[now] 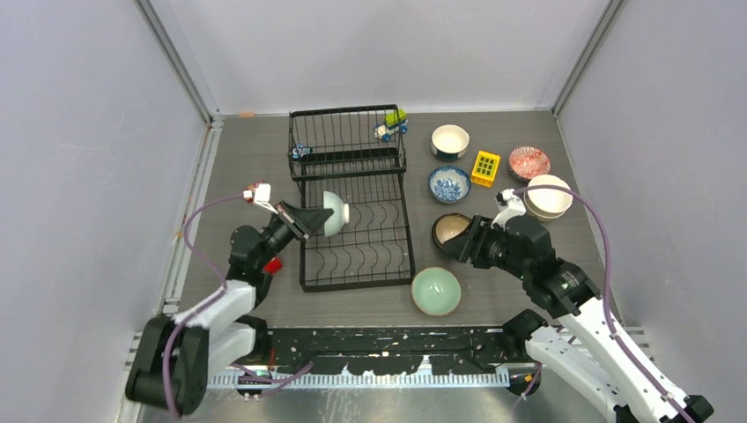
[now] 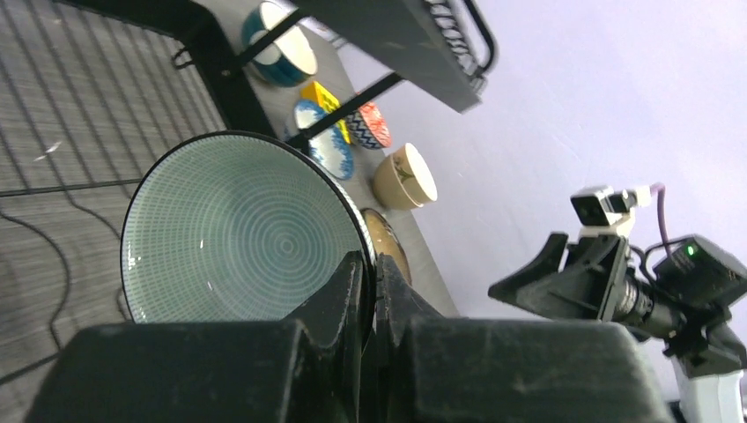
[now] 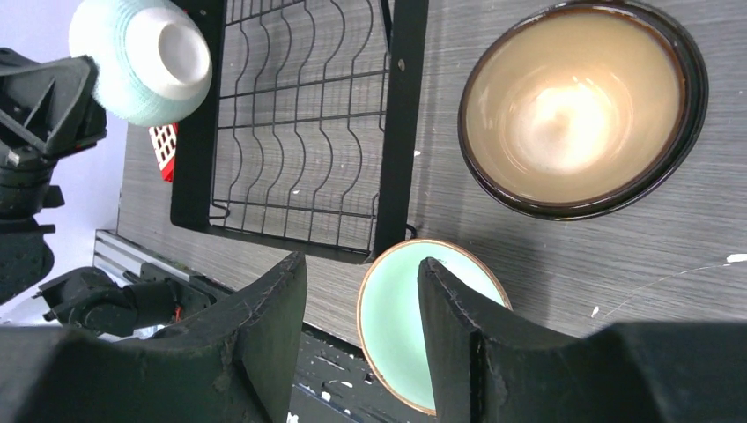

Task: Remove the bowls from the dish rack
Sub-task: Pick up the bowl from the dish rack, then place the bowl with the bowl.

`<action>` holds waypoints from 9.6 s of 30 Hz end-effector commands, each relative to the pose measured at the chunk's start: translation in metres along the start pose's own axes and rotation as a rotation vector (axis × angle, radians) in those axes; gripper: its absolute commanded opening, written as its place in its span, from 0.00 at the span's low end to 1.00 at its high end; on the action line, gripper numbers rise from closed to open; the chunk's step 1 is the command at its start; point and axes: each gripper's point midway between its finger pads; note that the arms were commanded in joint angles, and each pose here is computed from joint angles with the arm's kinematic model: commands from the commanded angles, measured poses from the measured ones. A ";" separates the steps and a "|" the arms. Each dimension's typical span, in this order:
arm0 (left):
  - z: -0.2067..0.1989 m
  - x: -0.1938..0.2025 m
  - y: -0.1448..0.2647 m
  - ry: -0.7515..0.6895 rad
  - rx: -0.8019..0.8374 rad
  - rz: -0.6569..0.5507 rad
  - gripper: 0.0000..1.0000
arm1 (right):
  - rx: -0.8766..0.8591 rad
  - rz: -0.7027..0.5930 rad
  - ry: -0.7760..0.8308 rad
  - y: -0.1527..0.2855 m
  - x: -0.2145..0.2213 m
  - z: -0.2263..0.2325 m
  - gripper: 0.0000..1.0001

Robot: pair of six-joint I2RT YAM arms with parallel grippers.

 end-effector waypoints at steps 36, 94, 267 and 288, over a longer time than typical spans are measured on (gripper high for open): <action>-0.187 0.004 0.066 -0.837 0.237 0.493 0.00 | -0.019 0.109 0.209 0.072 -0.059 0.081 0.66; -0.249 0.125 0.099 -1.649 0.854 0.793 0.00 | 0.025 0.523 0.652 0.027 0.046 0.154 0.49; -0.081 0.128 0.064 -0.321 -0.542 0.443 1.00 | 0.426 0.142 0.140 -0.003 0.064 -0.032 0.01; -0.075 0.133 0.066 -0.323 -0.561 0.450 1.00 | 0.444 0.103 0.136 -0.007 0.072 -0.059 0.01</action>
Point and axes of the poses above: each gripper's point midway between its finger pads, its own y axis back along the fingers, its own z axis along the line the jaws close on, x = y × z, and after that the axes turned 7 degrees about -y, right-handed
